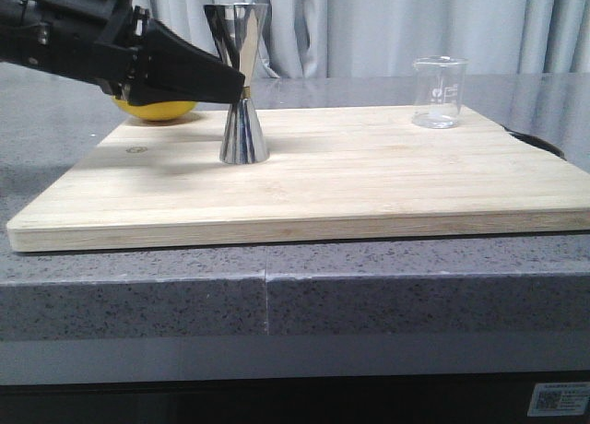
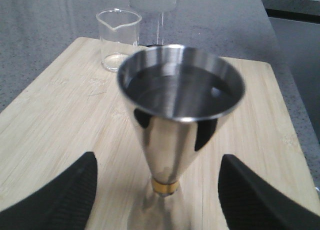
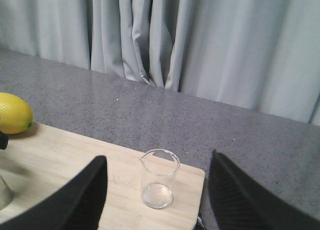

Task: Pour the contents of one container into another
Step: 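Open the left gripper and withdraw it from the jigger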

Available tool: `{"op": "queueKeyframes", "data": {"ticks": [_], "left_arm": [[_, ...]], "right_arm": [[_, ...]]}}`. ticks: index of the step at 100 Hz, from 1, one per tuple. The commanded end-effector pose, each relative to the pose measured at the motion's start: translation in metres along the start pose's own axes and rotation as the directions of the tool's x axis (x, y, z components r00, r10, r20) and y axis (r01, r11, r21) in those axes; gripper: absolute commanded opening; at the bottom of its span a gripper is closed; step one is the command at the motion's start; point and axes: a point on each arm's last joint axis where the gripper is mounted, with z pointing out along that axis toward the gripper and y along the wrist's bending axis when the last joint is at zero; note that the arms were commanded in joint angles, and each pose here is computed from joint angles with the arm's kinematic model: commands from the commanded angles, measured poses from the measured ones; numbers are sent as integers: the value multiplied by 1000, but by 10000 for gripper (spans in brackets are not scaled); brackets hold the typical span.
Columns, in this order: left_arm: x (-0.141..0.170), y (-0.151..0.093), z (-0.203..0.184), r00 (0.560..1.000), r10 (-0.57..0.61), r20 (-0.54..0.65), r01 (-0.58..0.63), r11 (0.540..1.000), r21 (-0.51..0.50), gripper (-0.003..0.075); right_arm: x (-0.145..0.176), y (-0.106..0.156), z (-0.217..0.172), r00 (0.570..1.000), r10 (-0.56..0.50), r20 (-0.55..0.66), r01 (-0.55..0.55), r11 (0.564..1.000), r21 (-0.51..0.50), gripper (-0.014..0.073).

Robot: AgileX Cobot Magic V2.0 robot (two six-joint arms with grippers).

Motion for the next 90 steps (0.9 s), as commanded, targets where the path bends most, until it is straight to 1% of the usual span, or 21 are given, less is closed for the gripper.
{"op": "queueKeyframes", "data": {"ticks": [1, 16, 43, 68, 74, 85, 90], "left_arm": [[-39, -14, -13, 992, 50, 119, -56, 997, 47, 477], [-46, -20, -20, 994, 70, 87, -74, 996, 53, 477], [-51, -24, -44, 1000, 28, 2, -28, 999, 26, 475], [-61, -24, -73, 999, 37, -2, -37, 998, -59, 475], [-64, -24, -81, 1000, 17, 3, -17, 996, -83, 474], [-70, -26, -97, 998, -57, 21, 60, 989, -135, 474], [-73, -28, -104, 998, -58, 27, 62, 986, -157, 474]], "right_arm": [[-19, -2, -3, 992, 1, 129, -2, 1000, 8, 400], [-19, -2, -3, 991, 1, 132, -2, 1000, 8, 400], [-19, -2, -3, 991, 1, 132, -2, 1000, 8, 400], [-20, -2, -3, 991, 1, 133, -2, 1000, 8, 400], [-20, -2, -3, 991, 1, 133, -2, 1000, 8, 400], [-20, -2, -3, 991, 1, 133, -2, 1000, 8, 400], [-20, -2, -3, 991, 1, 133, -2, 1000, 8, 400]]}}
